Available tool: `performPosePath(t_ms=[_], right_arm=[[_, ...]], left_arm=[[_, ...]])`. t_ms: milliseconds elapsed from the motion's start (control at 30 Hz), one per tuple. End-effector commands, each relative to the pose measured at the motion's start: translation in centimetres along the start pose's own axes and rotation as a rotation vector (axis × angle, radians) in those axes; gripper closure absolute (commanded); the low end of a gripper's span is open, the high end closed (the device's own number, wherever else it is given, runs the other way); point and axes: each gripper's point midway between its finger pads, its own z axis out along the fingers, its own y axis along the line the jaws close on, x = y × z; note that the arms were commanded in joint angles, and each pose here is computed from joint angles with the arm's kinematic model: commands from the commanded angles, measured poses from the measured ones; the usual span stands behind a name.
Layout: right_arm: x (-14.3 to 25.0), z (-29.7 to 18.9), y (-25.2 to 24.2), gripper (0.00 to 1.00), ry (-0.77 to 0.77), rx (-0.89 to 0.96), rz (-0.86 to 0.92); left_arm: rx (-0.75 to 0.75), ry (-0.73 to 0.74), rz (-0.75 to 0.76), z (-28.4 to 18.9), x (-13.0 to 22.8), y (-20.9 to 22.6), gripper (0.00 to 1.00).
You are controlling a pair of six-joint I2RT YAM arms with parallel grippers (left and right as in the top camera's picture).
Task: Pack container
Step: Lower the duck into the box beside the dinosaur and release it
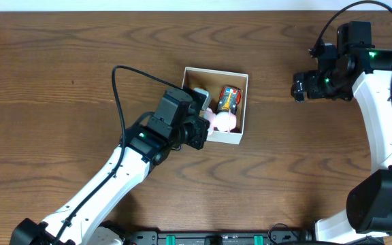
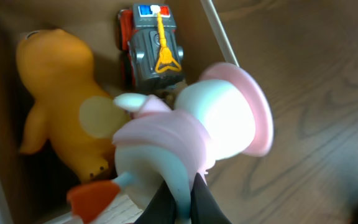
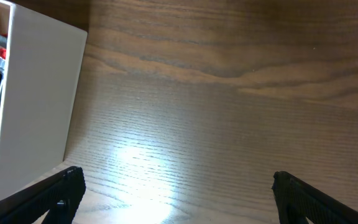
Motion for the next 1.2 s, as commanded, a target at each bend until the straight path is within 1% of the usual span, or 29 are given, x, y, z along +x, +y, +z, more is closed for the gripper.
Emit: performPosePath(t_ms=[0,167,700,767,833,967,1000,1167], right_arm=[[-0.49,-1.16,-0.11,0.01,-0.035,0.005,0.015],[-0.49,-1.16,-0.11,0.01,-0.035,0.005,0.015],[-0.49,-1.16,-0.11,0.01,-0.035,0.005,0.015],[-0.49,-1.16,-0.11,0.01,-0.035,0.005,0.015],[-0.49,-1.16,-0.11,0.01,-0.035,0.005,0.015],[-0.48,-1.16,-0.11,0.01,-0.035,0.005,0.015],[-0.49,-1.16,-0.11,0.01,-0.035,0.005,0.015],[-0.49,-1.16,-0.11,0.01,-0.035,0.005,0.015]], left_arm=[[-0.079,-0.053,0.032,-0.55,-1.73,0.89,0.94],[-0.085,-0.053,0.062,-0.53,-1.73,1.0,0.94],[-0.086,-0.051,0.063,-0.5,-1.63,1.05,0.94],[-0.087,-0.049,0.063,-0.47,-1.56,1.07,0.93],[-0.087,-0.048,0.063,-0.45,-1.52,1.09,0.89],[-0.086,-0.049,0.063,-0.45,-1.53,1.07,0.9],[-0.086,-0.049,0.063,-0.45,-1.55,1.06,0.95],[-0.084,-0.056,0.065,-0.46,-1.72,1.0,0.94]])
